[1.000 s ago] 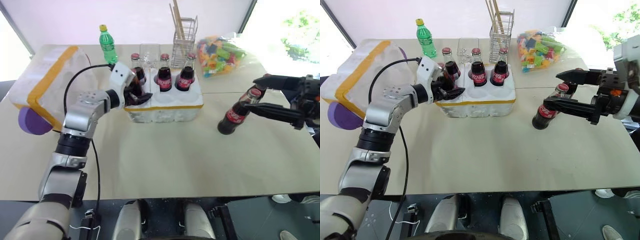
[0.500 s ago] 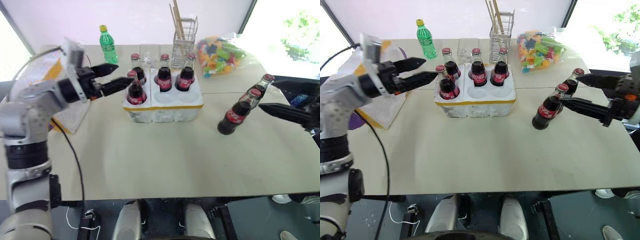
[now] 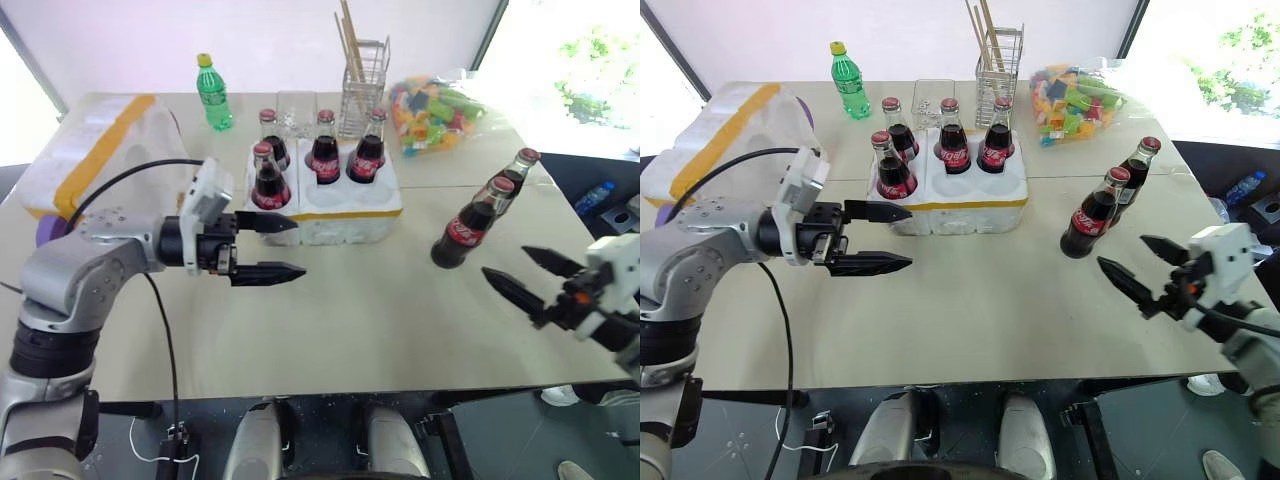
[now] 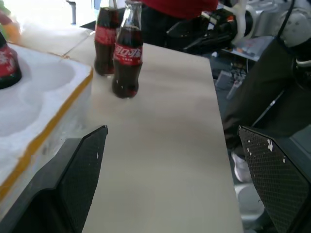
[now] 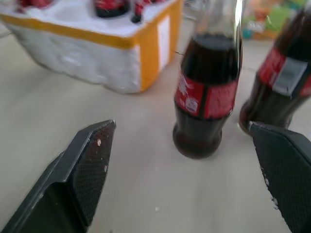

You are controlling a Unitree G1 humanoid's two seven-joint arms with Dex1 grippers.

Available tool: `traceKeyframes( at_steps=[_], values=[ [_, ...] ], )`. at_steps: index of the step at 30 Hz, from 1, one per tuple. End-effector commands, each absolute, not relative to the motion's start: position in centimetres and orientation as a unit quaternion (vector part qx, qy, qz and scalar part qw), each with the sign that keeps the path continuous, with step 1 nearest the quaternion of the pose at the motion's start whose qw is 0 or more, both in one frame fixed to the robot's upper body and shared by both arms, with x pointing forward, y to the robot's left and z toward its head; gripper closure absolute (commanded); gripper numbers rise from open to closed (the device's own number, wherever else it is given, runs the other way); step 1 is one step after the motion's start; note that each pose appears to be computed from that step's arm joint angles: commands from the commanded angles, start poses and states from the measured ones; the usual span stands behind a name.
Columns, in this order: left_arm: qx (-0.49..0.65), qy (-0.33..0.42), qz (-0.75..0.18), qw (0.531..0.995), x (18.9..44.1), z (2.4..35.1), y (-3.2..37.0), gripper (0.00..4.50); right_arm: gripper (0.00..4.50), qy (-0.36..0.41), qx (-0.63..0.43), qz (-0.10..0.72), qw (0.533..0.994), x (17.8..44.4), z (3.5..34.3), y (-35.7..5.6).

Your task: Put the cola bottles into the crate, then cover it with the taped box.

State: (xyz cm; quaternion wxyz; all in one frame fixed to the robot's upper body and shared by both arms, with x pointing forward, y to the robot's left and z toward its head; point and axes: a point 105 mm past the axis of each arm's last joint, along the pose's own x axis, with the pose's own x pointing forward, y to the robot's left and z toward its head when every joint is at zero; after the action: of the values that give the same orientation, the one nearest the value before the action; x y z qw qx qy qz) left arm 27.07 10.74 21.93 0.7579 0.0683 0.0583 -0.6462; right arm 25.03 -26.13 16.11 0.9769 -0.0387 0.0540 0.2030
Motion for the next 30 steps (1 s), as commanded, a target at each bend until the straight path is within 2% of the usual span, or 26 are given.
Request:
traceKeyframes(
  at_steps=[1,13,18,26,30],
  values=[
    [0.085,0.031,-0.646,0.758,27.2,22.5,10.1,0.02,0.00,0.008,-0.035,0.158,0.987,26.9,16.4,-26.6],
    [0.084,0.019,-0.635,0.768,27.6,23.0,10.0,0.02,0.00,-0.020,-0.004,0.151,0.988,30.6,15.9,-26.7],
    [0.085,0.015,-0.633,0.770,27.7,23.3,9.9,0.02,0.00,-0.027,0.009,0.174,0.984,32.0,15.9,-25.6],
    [0.083,0.011,-0.628,0.774,28.2,23.4,9.7,0.02,0.00,-0.011,0.007,0.176,0.984,34.2,14.6,-25.1],
    [0.082,0.009,-0.629,0.773,28.1,23.5,9.6,0.00,1.71,-0.031,0.012,0.184,0.982,34.3,15.6,-24.9]
  ],
)
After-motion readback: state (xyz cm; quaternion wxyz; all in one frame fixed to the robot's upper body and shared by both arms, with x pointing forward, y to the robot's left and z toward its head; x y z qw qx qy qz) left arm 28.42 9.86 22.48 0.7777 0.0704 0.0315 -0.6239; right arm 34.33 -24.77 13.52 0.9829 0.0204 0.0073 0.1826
